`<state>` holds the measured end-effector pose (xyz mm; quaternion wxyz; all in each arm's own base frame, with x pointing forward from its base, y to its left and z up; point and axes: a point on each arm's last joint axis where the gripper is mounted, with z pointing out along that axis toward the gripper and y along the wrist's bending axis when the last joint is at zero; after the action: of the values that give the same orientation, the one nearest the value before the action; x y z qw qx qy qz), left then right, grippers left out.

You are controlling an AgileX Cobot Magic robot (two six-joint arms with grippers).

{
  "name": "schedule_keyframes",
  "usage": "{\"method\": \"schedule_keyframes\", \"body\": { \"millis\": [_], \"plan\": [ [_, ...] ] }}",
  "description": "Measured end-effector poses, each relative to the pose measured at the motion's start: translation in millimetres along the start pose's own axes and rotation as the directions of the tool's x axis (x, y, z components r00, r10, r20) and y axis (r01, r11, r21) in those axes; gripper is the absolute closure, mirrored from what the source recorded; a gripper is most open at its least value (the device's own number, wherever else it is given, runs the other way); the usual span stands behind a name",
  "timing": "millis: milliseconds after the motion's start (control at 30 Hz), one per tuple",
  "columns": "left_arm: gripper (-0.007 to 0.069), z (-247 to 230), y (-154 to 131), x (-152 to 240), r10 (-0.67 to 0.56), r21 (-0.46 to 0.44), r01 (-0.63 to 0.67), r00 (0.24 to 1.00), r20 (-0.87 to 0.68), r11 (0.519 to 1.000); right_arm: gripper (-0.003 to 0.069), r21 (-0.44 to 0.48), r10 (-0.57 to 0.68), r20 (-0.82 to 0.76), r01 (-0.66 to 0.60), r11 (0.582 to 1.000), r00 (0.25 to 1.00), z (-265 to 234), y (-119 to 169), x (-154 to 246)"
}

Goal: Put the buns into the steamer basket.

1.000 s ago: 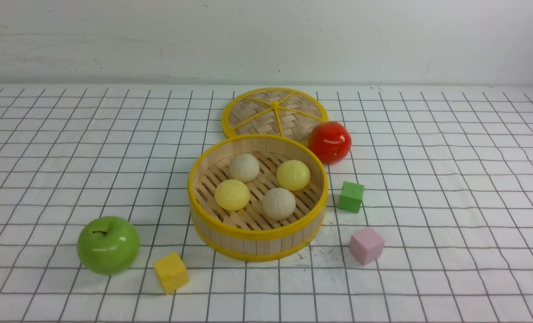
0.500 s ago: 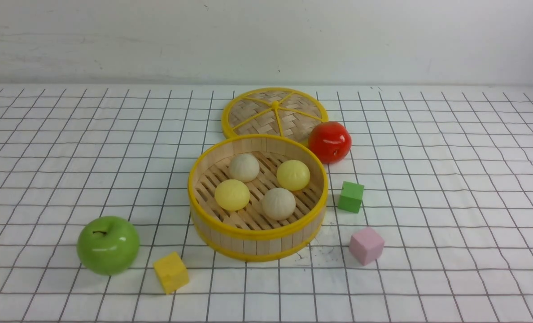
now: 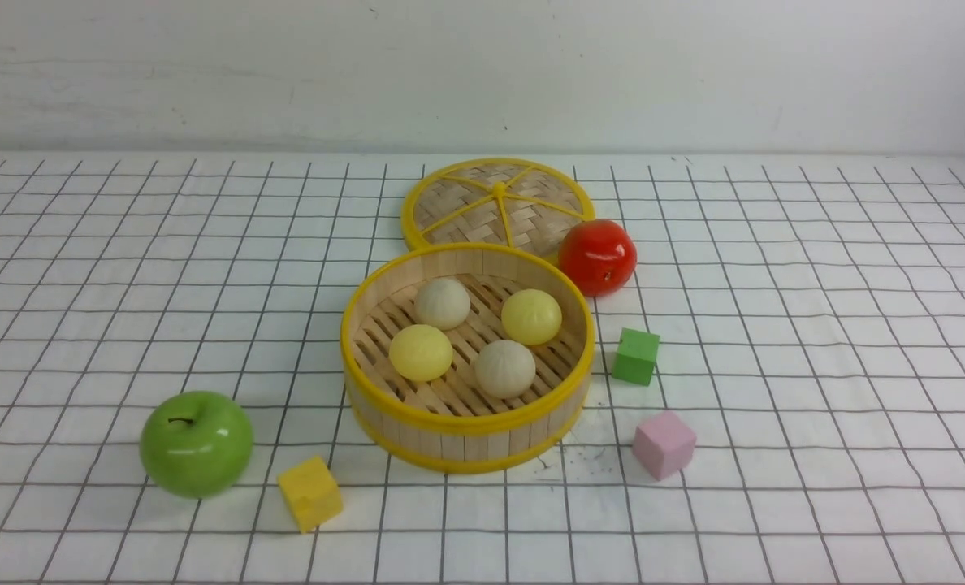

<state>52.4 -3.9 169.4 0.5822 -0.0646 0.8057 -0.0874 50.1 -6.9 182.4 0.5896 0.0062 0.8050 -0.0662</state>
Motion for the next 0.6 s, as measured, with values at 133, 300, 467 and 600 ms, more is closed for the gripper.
{"method": "schedule_keyframes", "body": {
  "millis": [133, 300, 467, 600],
  "plan": [
    [0.0388, 0.0, 0.0, 0.0, 0.000, 0.000, 0.000, 1.000, 0.000, 1.000, 0.0655, -0.006, 0.006, -0.029, -0.006, 1.000, 1.000, 3.4, 1.2, 9.1],
    [0.0388, 0.0, 0.0, 0.0, 0.000, 0.000, 0.000, 1.000, 0.000, 1.000, 0.0650, -0.007, 0.009, -0.027, -0.009, 1.000, 1.000, 3.5, 1.4, 9.0],
    [0.0388, 0.0, 0.0, 0.0, 0.000, 0.000, 0.000, 1.000, 0.000, 1.000, 0.0645, -0.007, 0.009, -0.026, -0.009, 1.000, 1.000, 3.5, 1.4, 8.9],
    [0.0388, 0.0, 0.0, 0.0, 0.000, 0.000, 0.000, 1.000, 0.000, 1.000, 0.0645, -0.007, 0.010, -0.026, -0.010, 1.000, 1.000, 3.5, 1.4, 8.9]
  ]
}}
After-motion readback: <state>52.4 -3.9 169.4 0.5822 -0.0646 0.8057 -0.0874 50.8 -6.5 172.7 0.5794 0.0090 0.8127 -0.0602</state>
